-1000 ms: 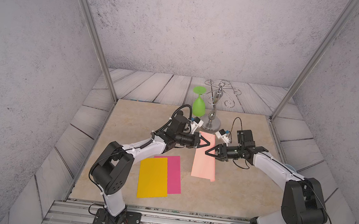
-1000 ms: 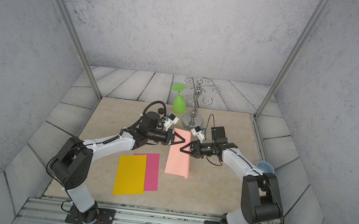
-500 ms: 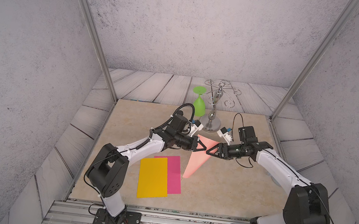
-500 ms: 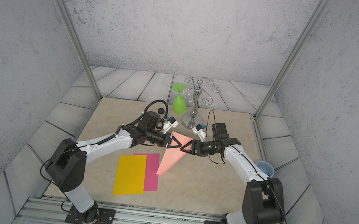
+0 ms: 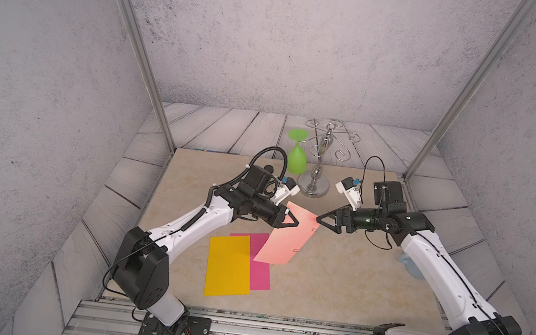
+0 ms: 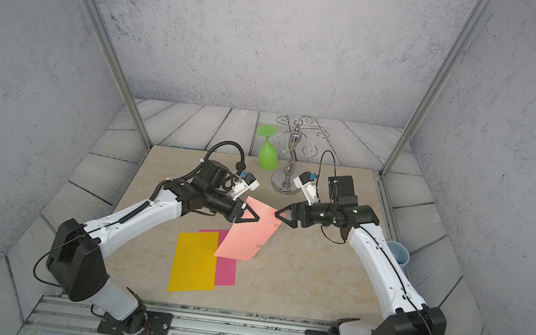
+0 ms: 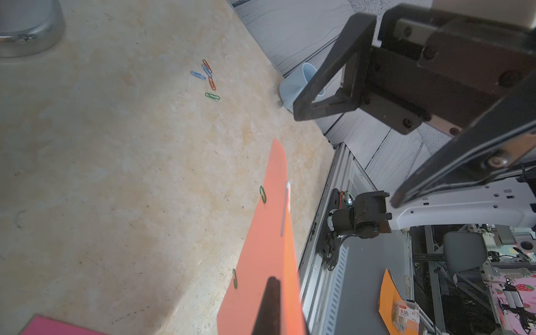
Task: Unclip the paperclips from the documents
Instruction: Pick up the document from the center of the board.
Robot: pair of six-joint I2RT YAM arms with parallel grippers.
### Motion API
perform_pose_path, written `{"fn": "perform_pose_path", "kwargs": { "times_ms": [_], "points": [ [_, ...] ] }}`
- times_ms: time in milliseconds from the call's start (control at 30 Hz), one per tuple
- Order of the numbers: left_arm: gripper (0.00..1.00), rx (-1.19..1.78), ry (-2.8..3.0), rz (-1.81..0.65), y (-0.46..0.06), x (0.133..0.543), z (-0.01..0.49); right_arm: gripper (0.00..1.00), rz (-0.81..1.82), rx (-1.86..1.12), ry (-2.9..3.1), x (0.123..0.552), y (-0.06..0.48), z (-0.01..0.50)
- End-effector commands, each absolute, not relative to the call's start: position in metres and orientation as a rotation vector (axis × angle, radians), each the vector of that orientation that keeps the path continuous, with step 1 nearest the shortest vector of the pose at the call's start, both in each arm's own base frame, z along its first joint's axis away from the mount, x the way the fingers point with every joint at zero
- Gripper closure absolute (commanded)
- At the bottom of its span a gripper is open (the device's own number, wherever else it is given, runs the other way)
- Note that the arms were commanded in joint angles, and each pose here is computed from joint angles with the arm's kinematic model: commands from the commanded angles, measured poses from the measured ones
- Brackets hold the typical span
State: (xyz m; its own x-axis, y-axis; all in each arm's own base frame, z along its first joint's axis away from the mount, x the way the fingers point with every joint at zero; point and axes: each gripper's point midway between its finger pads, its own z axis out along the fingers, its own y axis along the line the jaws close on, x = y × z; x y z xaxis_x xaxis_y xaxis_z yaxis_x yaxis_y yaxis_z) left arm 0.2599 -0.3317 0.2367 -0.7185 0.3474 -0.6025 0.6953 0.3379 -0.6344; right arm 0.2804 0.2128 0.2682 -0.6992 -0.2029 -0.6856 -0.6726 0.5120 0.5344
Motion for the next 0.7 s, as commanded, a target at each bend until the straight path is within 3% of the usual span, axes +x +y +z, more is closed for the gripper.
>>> {"fn": "perform_pose_path", "kwargs": {
  "times_ms": [0, 267, 433, 667],
  "points": [
    [1.0, 1.018, 2.142, -1.362, -0.33, 0.251, 0.261, 0.15, 1.161, -0.783, 2.146, 0.28, 0.22, 0.281],
    [1.0, 1.106, 2.07, -1.444, -0.333, 0.238, 0.274, 0.19, 1.272, -0.883, 2.098, 0.274, 0.239, 0.284],
    [1.0, 1.136, 2.045, -1.493, -0.335, 0.234, 0.278, 0.32, 1.351, -0.978, 2.042, 0.265, 0.253, 0.285],
    [1.0, 1.156, 2.055, -1.509, -0.335, 0.23, 0.277, 0.43, 1.402, -1.062, 2.01, 0.258, 0.264, 0.282]
  ]
}}
